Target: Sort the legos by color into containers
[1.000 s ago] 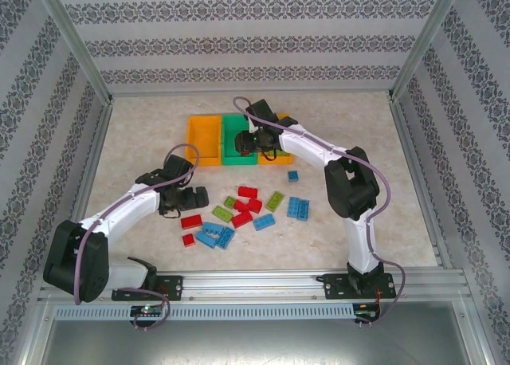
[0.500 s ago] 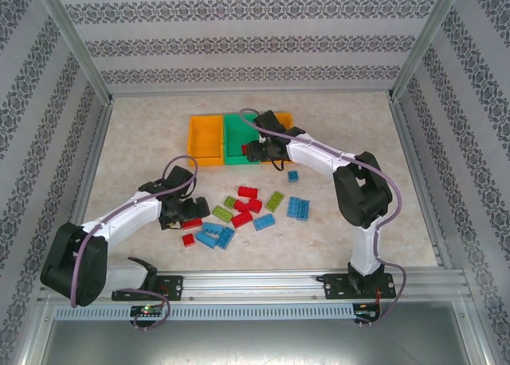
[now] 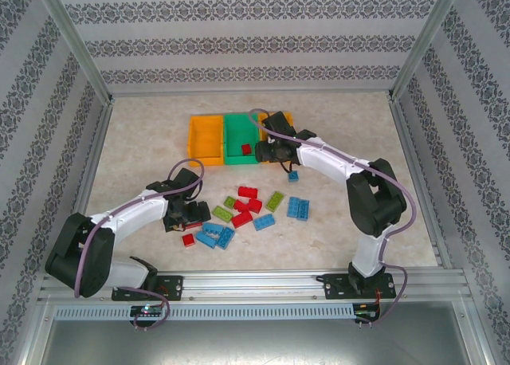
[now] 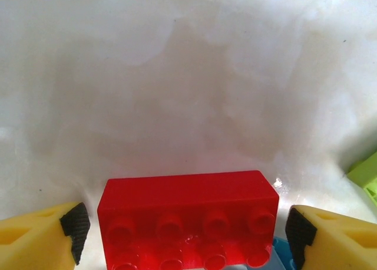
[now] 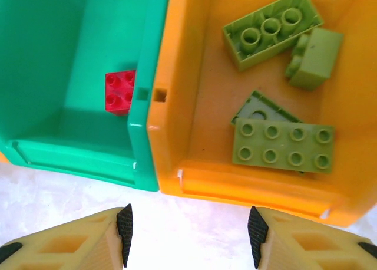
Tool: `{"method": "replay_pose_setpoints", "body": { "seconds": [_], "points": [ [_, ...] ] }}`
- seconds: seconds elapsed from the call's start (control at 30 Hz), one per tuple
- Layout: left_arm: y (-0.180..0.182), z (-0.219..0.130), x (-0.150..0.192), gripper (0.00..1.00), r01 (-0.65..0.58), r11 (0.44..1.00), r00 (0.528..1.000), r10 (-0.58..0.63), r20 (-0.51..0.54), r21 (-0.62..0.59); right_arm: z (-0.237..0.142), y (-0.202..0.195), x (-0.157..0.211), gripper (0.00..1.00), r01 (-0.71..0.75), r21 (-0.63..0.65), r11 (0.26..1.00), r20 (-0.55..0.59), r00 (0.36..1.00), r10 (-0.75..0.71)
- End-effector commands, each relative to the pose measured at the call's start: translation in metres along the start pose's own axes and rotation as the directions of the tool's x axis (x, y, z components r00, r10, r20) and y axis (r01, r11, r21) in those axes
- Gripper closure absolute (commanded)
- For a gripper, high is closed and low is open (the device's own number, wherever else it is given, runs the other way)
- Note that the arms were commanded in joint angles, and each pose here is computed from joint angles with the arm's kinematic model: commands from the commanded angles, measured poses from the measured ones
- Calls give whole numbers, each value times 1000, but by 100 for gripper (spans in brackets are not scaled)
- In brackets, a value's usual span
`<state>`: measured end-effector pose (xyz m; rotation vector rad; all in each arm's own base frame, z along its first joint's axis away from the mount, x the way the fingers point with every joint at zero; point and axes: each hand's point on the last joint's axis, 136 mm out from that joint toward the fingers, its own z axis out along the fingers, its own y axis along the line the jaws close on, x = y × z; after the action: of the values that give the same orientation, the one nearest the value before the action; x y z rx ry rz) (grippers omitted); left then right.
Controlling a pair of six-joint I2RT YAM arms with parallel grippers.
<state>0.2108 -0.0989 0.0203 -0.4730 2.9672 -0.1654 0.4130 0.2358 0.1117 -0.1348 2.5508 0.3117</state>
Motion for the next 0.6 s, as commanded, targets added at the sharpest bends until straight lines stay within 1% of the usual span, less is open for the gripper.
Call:
{"method": "replay_pose_setpoints", "body": {
  "seconds": [0.0,0.23,0.43,0.57],
  "points": [
    [-1,2,-3,17,-8,1000,1000,8,7,-20,-10,-14,-5,43,-1,35,999,34,999,0],
    [3,3,-3,34,-20,999,1000,21,15,-37,-28,-42,-1,43,-40,76,996,67,997,35],
    [2,-2,-8,39,-24,999,999,25,43,-32,-41,-71,15,43,-66,117,991,69,996,58],
    [-4,-14,-19,40,-40,999,996,42,76,-24,-48,-90,34,42,-92,151,984,60,995,84]
  ]
}}
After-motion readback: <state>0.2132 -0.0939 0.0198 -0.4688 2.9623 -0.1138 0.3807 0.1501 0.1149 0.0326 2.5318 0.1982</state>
